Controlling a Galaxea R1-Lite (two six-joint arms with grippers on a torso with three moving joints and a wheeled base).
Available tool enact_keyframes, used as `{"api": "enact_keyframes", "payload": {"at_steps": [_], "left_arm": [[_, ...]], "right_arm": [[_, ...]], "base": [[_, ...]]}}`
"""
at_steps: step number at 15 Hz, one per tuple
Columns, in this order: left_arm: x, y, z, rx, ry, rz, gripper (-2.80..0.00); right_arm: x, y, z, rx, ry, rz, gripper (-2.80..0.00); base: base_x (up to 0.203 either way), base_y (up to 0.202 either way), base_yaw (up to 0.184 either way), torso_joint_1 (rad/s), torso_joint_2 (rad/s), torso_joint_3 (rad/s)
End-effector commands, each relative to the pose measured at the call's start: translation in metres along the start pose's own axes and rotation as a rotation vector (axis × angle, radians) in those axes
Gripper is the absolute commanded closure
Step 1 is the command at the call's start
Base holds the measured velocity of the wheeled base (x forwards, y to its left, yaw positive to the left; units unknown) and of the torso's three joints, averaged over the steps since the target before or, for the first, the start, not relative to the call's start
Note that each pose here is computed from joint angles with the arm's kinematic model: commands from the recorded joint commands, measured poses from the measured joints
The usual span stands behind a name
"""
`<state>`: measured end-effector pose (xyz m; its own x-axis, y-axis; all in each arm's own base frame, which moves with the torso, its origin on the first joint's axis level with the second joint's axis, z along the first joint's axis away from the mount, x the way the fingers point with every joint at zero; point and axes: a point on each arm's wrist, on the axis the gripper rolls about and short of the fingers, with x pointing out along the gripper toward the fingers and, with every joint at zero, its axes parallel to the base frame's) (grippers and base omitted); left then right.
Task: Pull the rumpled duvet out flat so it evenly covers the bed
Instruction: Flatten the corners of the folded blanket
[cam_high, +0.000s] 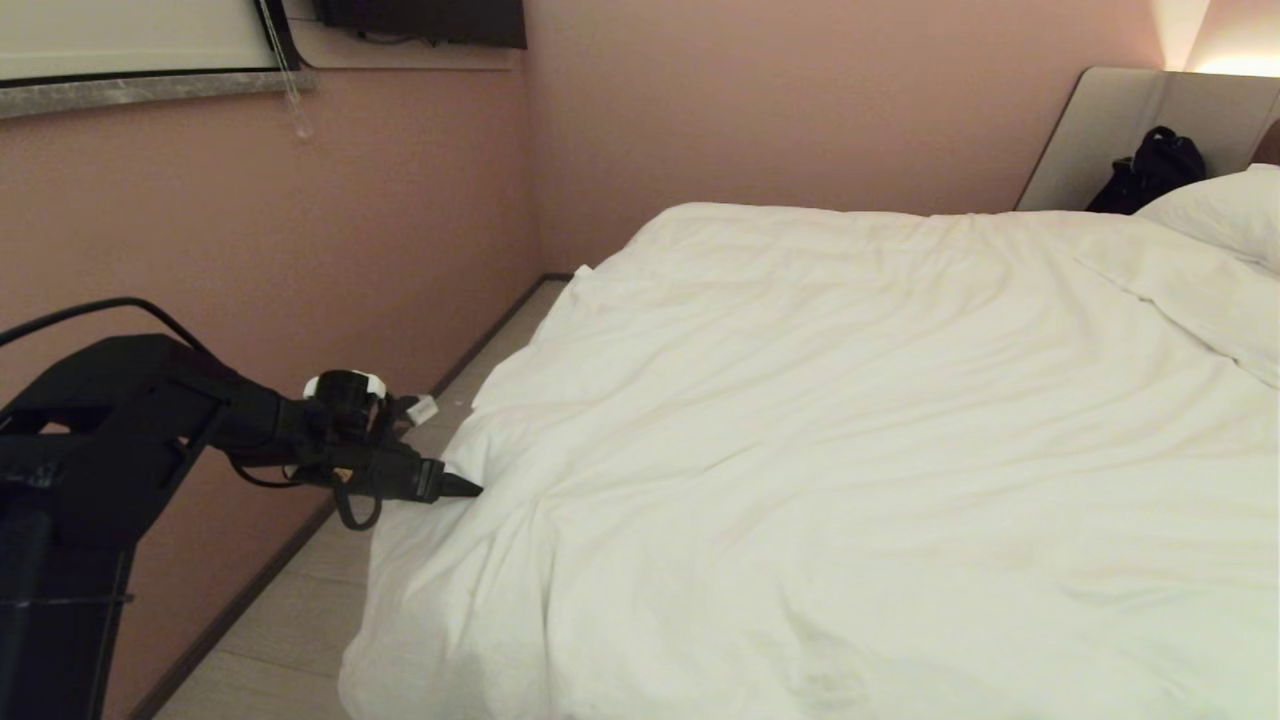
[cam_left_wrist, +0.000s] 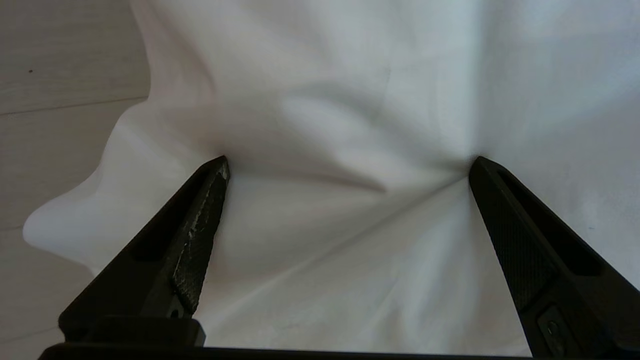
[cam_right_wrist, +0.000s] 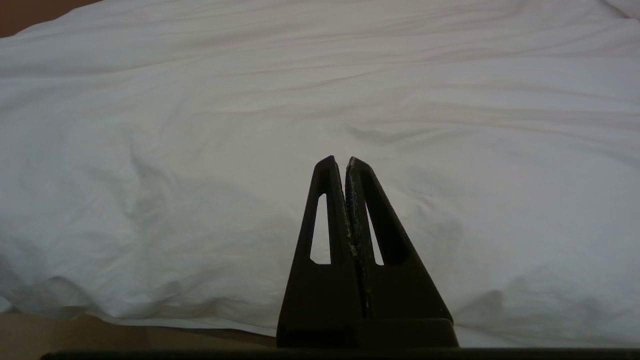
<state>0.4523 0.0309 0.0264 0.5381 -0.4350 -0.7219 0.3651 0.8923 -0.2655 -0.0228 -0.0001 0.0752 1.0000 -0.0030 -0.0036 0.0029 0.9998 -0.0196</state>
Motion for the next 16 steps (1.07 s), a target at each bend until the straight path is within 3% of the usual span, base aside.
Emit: {"api": "enact_keyframes", "payload": {"at_steps": [1,3,14,15,16], "left_arm": [[0.0044,-0.0051,0.0003,0.009,0.013,0.019,-2.80],[0.0126,-0.0073,-0.0006,0.013,0.035,0.072,-2.80],[0.0122,-0.0127,0.0009,0.018,0.036,0.066,-2.80],[0.0127,-0.0125,0.0004,0.017,0.037,0.066,0.00],[0.0132,-0.0123,0.0002,0.017,0.037,0.066,0.00]], "right_arm": [[0.0001,0.0000,0.0000,0.000,0.001,0.000,0.00],[0.0001,0.0000,0.0000,0.000,0.001,0.000,0.00],[0.0001,0.0000,0.0000,0.000,0.001,0.000,0.00],[0.0001,0.0000,0.0000,0.000,0.001,0.000,0.00],[0.0001,0.0000,0.0000,0.000,0.001,0.000,0.00]], "base": [[0.000,0.000,0.000,0.000,0.00,0.000],[0.000,0.000,0.000,0.000,0.00,0.000],[0.000,0.000,0.000,0.000,0.00,0.000],[0.000,0.000,0.000,0.000,0.00,0.000],[0.000,0.000,0.000,0.000,0.00,0.000]]}}
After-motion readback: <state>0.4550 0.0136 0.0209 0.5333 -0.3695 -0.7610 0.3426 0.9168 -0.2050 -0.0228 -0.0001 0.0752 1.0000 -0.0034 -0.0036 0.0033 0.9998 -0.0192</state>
